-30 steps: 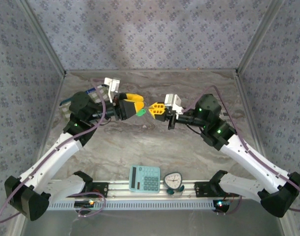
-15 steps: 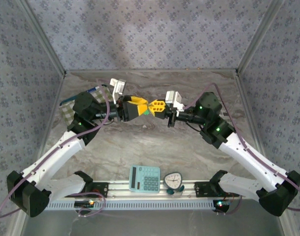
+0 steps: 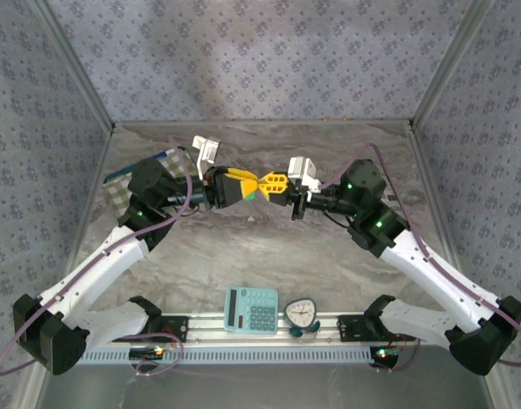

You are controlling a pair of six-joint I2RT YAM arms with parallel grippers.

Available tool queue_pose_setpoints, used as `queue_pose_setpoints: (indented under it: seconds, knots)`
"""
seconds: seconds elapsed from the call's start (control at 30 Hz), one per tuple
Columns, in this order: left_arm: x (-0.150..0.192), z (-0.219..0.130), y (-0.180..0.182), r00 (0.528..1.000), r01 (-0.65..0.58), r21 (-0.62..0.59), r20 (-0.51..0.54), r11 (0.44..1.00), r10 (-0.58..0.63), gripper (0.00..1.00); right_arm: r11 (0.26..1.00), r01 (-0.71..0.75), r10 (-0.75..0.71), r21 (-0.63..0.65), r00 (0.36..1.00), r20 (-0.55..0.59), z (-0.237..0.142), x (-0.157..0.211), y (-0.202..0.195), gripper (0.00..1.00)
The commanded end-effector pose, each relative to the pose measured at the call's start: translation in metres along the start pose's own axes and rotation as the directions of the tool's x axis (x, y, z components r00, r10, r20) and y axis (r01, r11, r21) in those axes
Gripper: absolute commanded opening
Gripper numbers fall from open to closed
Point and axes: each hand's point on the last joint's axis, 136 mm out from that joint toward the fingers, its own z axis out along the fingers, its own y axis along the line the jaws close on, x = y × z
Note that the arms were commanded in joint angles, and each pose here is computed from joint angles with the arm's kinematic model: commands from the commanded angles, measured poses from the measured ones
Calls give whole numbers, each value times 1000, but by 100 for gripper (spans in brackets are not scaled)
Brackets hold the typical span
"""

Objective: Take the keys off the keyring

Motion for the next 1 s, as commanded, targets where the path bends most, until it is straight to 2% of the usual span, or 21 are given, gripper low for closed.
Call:
queue_pose_setpoints:
  seconds: [0.0,0.4,0.53,0.77,0.97]
  knots:
    - [-10,1,-21,998,-65,47,5,997,65,33,999,28,-29,29,998,56,-6,-25,-6,0]
    - [-15,0,-19,997,-77,22,16,997,76,4,999,26,-29,44,998,56,-10,-24,-8,0]
    - [-17,-1,-18,997,-79,15,21,997,79,0,999,27,-29,45,998,51,-10,-23,-8,0]
    - [-19,-3,-24,995,-98,26,34,995,97,0,999,32,-34,43,998,47,-11,-20,-6,0]
    - [-28,-10,-22,991,-102,-7,91,995,102,0,998,51,-53,37,997,50,-13,-18,-1,0]
